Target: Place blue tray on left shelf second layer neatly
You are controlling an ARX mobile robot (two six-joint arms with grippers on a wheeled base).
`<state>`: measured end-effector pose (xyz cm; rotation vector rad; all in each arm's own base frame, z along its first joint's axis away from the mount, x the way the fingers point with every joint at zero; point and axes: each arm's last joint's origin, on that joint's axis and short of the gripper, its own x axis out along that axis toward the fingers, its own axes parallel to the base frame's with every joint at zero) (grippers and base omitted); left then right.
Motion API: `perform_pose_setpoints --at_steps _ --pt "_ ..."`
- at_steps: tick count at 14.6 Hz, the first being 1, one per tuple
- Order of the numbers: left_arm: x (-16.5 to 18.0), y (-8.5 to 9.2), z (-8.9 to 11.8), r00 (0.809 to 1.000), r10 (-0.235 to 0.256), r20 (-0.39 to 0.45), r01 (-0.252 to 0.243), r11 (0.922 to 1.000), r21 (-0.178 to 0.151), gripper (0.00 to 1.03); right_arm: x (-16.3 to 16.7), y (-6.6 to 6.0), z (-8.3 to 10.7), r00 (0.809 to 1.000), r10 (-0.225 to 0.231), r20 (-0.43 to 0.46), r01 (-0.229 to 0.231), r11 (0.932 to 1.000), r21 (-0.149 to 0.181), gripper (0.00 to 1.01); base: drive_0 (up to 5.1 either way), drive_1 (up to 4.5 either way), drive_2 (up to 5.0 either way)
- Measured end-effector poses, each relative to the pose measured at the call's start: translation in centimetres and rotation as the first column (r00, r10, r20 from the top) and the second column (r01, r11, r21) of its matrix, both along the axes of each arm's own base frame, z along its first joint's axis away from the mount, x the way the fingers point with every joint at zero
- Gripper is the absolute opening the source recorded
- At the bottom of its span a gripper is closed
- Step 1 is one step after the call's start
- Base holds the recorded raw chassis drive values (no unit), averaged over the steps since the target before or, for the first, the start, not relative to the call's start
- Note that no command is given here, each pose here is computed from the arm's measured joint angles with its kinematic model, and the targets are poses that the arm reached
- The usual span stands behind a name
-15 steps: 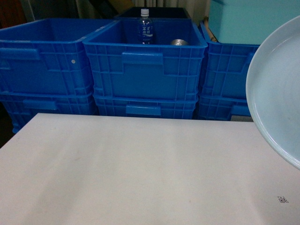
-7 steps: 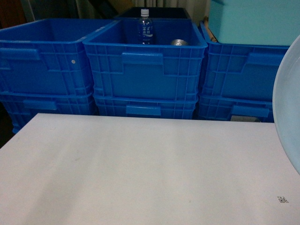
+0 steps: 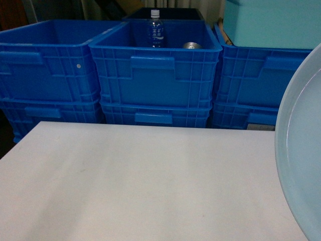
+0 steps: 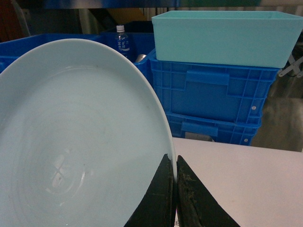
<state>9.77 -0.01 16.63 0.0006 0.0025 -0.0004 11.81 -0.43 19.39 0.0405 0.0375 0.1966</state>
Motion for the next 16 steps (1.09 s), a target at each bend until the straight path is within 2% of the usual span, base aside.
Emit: perform_pose_setpoints --at_steps 6,8,9,10,16 --pt "0.0 0.0 0.0 1.000 0.000 0.000 0.000 1.0000 0.000 0.98 -0.5 -0.1 -0.7 1.000 -0.008 -0.007 0.008 1.0000 0.000 0.02 0.0 0.00 0.0" --pt "0.0 0.0 0.0 1.000 0.000 0.000 0.000 1.0000 0.000 0.98 -0.8 0.2 -1.1 1.000 -0.002 -0.001 0.002 0.9995 -0.030 0.02 0.0 0.00 0.0" --pt "0.0 0.0 0.0 1.000 0.000 0.001 0.000 1.0000 0.000 0.98 -0.9 0.2 -1.1 1.000 -0.022 0.008 0.022 0.9983 -0.053 0.02 0.0 0.00 0.0" --pt "0.0 0.0 0.0 1.000 -0.001 -0.001 0.001 1.0000 0.000 0.98 -0.9 0.2 -1.1 1.000 -0.024 0.012 0.025 0.9979 -0.060 0.02 0.0 0.00 0.0" --pt "0.0 0.0 0.0 1.000 0.000 0.000 0.000 1.0000 0.000 0.98 -0.9 0.2 -1.1 1.000 -0.027 0.014 0.028 0.9969 -0.073 0.02 0.0 0.00 0.0"
